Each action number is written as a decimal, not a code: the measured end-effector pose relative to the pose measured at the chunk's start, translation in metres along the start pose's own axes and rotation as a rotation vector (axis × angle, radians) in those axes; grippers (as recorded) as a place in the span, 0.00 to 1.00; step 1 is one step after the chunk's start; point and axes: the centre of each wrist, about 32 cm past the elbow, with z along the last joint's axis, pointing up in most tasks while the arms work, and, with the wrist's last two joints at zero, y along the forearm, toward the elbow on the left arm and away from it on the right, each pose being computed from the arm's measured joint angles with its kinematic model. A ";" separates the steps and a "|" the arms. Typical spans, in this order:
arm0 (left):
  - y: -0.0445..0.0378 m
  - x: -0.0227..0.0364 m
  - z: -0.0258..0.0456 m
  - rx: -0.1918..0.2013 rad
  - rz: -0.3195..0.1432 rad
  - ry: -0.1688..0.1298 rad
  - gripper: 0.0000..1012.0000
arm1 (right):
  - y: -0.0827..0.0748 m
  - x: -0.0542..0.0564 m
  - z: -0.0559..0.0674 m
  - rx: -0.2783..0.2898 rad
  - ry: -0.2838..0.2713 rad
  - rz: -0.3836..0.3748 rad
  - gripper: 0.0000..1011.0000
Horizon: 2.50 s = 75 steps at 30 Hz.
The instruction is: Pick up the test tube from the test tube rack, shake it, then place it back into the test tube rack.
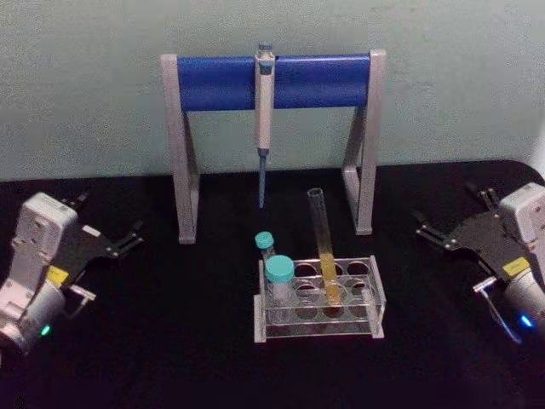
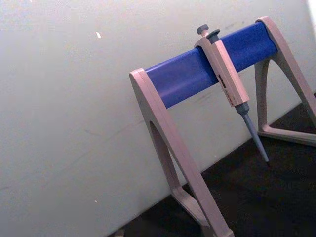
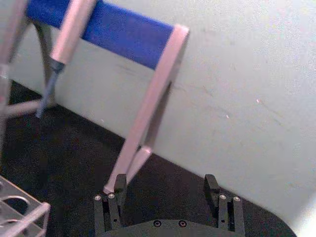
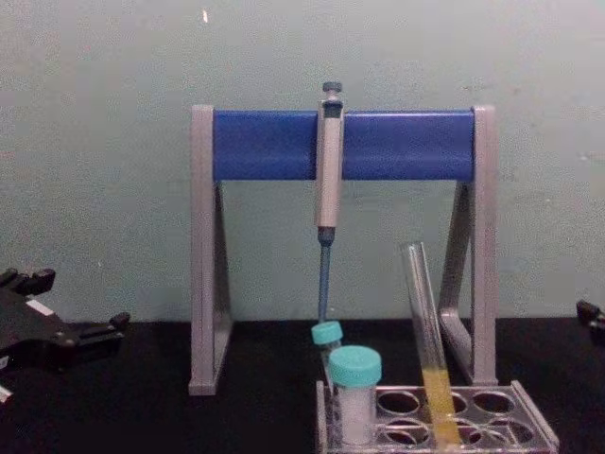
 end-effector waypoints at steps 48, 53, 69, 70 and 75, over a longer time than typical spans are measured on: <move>0.0000 0.0000 0.0000 0.000 0.000 0.000 0.99 | 0.034 -0.011 0.034 0.105 0.265 0.484 0.99; 0.0000 0.0000 0.0000 0.000 0.000 0.000 0.99 | 0.042 -0.012 0.035 0.090 0.285 0.497 0.99; 0.0000 0.0000 0.0000 0.000 0.000 0.000 0.99 | 0.057 -0.016 0.044 0.041 0.263 0.532 0.99; 0.0000 0.0000 0.0000 0.000 0.000 0.000 0.99 | 0.058 -0.016 0.044 0.040 0.261 0.533 0.99; 0.0000 0.0000 0.0000 0.000 0.000 0.000 0.99 | 0.062 -0.015 0.046 0.029 0.252 0.538 0.99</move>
